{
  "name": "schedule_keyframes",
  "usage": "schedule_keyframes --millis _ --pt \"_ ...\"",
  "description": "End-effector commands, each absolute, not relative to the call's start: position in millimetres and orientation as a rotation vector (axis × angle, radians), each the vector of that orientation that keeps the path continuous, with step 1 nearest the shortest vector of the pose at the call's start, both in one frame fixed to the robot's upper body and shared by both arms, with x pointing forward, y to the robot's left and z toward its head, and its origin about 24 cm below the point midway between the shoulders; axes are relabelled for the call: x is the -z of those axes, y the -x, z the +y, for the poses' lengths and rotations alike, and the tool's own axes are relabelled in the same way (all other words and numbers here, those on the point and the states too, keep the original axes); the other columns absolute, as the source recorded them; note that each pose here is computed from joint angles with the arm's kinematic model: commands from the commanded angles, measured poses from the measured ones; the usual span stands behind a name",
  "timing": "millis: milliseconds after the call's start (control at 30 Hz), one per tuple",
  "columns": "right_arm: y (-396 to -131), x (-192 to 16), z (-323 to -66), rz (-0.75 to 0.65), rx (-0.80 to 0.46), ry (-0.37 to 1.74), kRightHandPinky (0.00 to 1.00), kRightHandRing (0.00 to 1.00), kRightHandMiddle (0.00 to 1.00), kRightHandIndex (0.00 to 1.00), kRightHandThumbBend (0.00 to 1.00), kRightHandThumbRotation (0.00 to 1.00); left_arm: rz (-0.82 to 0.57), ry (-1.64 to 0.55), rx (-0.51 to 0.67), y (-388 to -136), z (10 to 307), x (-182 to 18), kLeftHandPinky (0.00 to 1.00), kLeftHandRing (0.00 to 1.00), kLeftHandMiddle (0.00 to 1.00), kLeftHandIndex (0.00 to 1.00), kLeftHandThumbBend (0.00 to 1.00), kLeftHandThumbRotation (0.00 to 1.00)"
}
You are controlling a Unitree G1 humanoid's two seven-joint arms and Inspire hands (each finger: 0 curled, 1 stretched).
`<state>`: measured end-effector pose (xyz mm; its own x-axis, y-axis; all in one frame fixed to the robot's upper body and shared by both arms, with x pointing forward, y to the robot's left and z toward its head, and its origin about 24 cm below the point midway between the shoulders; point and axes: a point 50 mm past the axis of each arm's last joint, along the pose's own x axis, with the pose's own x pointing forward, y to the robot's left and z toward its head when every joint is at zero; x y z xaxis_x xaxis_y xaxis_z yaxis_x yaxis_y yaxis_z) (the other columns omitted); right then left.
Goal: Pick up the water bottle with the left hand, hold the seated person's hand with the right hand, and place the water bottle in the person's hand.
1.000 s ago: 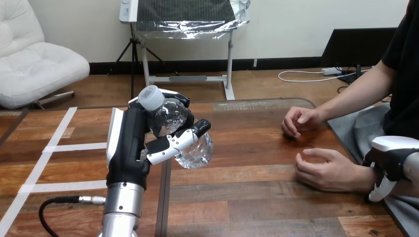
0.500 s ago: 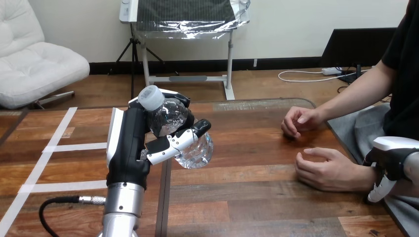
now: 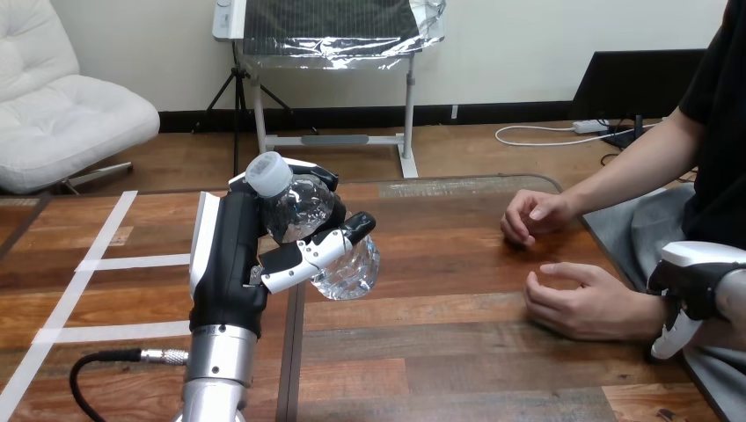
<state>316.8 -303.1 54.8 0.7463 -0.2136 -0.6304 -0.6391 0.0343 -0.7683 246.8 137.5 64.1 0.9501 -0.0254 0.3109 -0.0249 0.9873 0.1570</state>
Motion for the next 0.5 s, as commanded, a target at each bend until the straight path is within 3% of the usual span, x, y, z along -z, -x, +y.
schedule_keyframes --millis 0,467 --pt "-314.9 -37.8 -287.1 0.731 -0.448 1.509 0.41 0.53 0.62 0.56 0.68 0.00 -0.433 -0.151 -0.018 -252.2 137.5 -89.5 0.37 0.42 0.46 0.49 0.62 0.00" --pt "-310.3 -33.2 -286.7 0.690 -0.464 1.520 0.46 0.58 0.65 0.55 0.69 0.00 -0.434 -0.135 -0.022 -252.2 137.7 -89.8 0.37 0.42 0.46 0.49 0.63 0.00"
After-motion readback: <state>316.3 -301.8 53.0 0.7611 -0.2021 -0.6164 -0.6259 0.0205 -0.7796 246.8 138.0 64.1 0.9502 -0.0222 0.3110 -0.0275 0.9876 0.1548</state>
